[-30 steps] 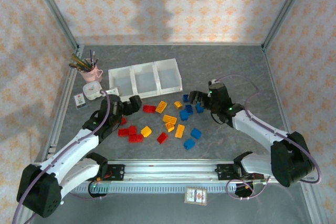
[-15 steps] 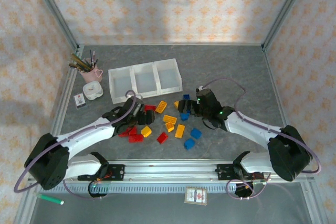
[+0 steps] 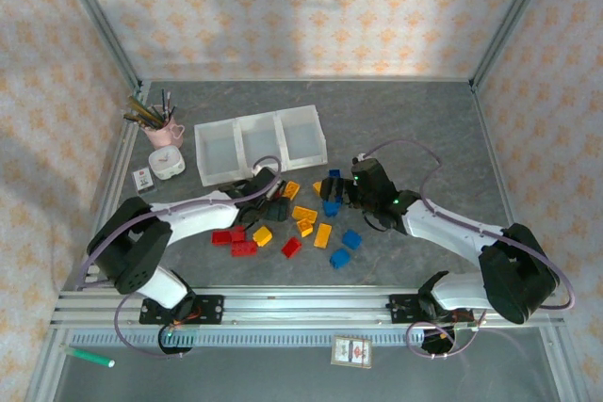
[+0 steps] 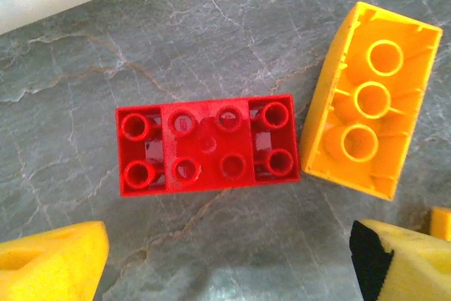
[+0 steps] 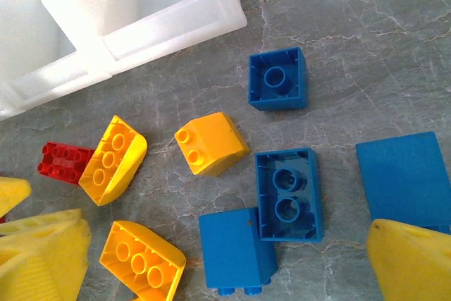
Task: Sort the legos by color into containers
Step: Move the lego to the center of the table, then pick up the lego from the center of the table.
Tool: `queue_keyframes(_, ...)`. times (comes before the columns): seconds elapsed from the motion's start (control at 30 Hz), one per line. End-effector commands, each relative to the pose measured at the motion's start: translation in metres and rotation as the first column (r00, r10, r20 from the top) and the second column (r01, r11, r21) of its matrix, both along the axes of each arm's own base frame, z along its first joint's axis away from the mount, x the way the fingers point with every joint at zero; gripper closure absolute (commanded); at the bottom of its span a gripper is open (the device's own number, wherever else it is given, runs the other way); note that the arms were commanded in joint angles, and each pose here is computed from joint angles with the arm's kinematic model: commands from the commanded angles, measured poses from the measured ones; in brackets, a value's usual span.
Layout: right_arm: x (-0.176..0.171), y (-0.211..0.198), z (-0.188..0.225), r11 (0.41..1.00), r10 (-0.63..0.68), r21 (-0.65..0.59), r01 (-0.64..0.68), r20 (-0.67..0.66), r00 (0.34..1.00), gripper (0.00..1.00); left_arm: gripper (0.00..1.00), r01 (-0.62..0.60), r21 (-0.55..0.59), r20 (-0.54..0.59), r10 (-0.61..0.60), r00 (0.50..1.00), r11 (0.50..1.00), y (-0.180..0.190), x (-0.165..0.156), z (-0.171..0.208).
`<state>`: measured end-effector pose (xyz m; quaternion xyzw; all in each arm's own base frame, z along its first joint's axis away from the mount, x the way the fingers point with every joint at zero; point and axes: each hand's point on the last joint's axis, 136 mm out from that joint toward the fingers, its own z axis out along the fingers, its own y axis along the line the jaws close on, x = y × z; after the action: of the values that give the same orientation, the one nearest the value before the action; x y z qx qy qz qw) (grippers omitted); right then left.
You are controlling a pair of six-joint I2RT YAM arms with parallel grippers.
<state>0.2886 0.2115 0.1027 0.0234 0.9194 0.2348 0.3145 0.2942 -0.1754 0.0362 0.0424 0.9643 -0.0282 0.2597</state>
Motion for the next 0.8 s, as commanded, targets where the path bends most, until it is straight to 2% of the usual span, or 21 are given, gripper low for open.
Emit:
queue_keyframes(0.0,0.008,-0.003,0.008,0.999,-0.037,-0.013,0.037,0.025,0.999,0.00,0.09,-0.002,0.080,0.024,0.000,1.000,0.997,0.005,0.011,0.002)
queue_keyframes(0.23,0.008,-0.005,0.005,0.999,-0.043,-0.024,0.043,0.023,0.999,0.00,0.10,-0.055,0.139,0.070,0.045,0.996,0.989,0.007,0.031,0.001)
queue_keyframes(0.43,0.008,-0.006,0.003,0.999,-0.043,-0.033,0.044,0.019,0.999,0.00,0.15,-0.076,0.154,0.060,0.068,0.996,0.985,0.006,0.038,-0.007)
queue_keyframes(0.53,0.009,-0.006,0.005,0.998,-0.045,-0.033,0.046,0.024,0.999,0.00,0.20,-0.079,0.161,0.056,0.071,0.996,0.984,0.009,0.036,-0.009)
queue_keyframes(0.77,0.010,-0.004,0.004,0.999,-0.038,-0.037,0.039,0.024,0.999,0.00,0.41,-0.080,0.159,0.058,0.072,0.996,0.984,0.011,0.033,-0.009)
